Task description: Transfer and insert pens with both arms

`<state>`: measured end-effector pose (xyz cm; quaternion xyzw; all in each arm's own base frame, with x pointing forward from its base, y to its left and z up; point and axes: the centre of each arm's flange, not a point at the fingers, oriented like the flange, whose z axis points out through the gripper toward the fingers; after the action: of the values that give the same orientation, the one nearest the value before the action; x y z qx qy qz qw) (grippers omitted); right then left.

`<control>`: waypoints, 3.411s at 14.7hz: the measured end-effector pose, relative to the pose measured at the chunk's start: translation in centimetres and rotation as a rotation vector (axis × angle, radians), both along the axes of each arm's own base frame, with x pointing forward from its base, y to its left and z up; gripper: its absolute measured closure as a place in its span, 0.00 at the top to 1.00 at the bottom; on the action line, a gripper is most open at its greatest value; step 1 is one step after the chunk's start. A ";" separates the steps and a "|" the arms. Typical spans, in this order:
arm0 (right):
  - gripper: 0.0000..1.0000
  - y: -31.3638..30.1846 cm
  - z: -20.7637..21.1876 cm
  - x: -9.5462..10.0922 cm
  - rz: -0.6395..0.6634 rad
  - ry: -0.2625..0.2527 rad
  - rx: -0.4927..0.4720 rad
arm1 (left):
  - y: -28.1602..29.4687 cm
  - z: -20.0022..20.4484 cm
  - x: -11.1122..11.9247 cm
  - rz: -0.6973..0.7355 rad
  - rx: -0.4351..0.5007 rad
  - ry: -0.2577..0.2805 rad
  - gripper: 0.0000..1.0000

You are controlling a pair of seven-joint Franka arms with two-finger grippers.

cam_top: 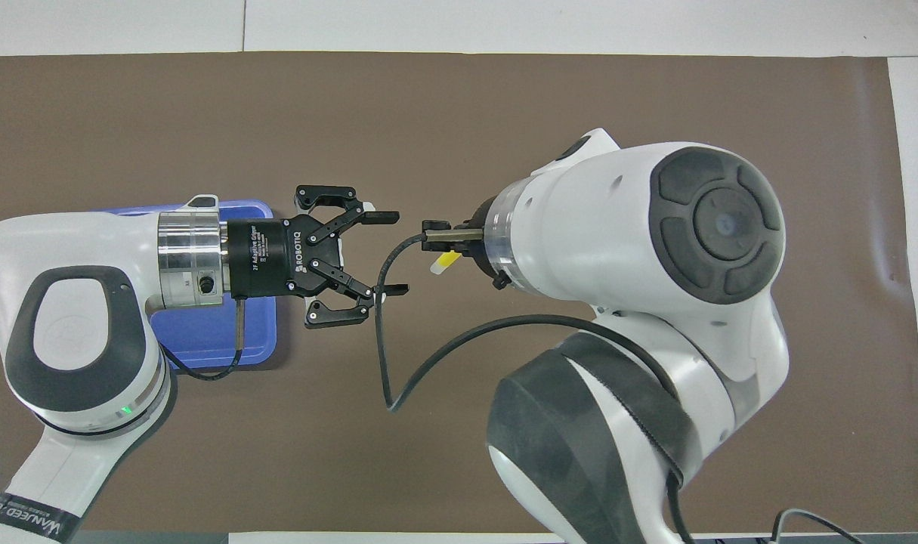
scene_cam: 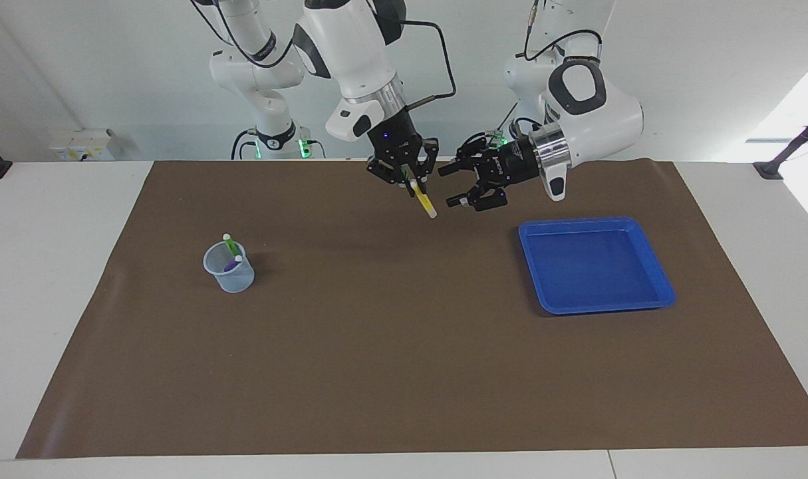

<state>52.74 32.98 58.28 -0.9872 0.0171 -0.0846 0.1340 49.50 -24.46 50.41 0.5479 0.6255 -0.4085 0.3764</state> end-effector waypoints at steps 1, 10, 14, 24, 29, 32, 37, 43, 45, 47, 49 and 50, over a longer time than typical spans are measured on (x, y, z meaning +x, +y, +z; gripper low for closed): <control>0.18 -1.1 -0.2 0.3 0.001 -0.006 -0.048 | 0.1 0.0 0.1 0.003 0.001 0.001 0.99; 0.18 -21.8 -2.3 1.7 0.203 -0.007 -0.277 | 3.2 -1.8 0.5 -0.118 0.331 -0.110 1.00; 0.18 -30.7 -4.6 2.0 0.272 -0.020 -0.302 | 4.5 -1.1 1.5 -0.238 0.561 -0.211 1.00; 0.18 -36.6 -12.9 -1.0 0.285 -0.010 -0.303 | 9.9 4.6 4.1 -1.018 0.779 -0.493 1.00; 0.18 -36.5 -15.0 -0.9 0.273 0.024 -0.271 | 15.6 7.7 3.8 -1.370 0.725 -0.630 1.00; 0.25 -36.5 -16.0 -0.6 0.271 0.035 -0.268 | 16.9 9.0 3.4 -1.553 0.679 -0.718 1.00; 0.78 -36.7 -15.3 -0.1 0.249 0.014 -0.268 | 19.8 11.4 2.0 -1.670 0.628 -0.838 1.00; 1.00 -36.9 -10.9 1.9 0.179 -0.035 -0.269 | 19.3 8.7 2.6 -1.618 0.710 -0.861 1.00; 1.00 -37.0 -7.8 2.5 0.142 -0.013 -0.263 | 18.9 8.7 2.7 -1.593 0.733 -0.850 1.00; 1.00 -37.1 -4.5 2.9 0.106 0.012 -0.278 | 18.7 8.8 2.8 -1.581 0.745 -0.847 1.00; 1.00 -37.2 -1.6 3.4 0.077 0.041 -0.283 | 18.6 9.2 3.0 -1.563 0.762 -0.848 1.00; 1.00 -37.2 -0.4 3.6 0.065 0.060 -0.284 | 18.4 9.4 3.1 -1.539 0.780 -0.838 1.00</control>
<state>56.34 -4.21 57.88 -0.9983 -0.0231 -0.0524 -0.0049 52.60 -6.03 59.80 0.9969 0.0005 -0.0778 -0.0109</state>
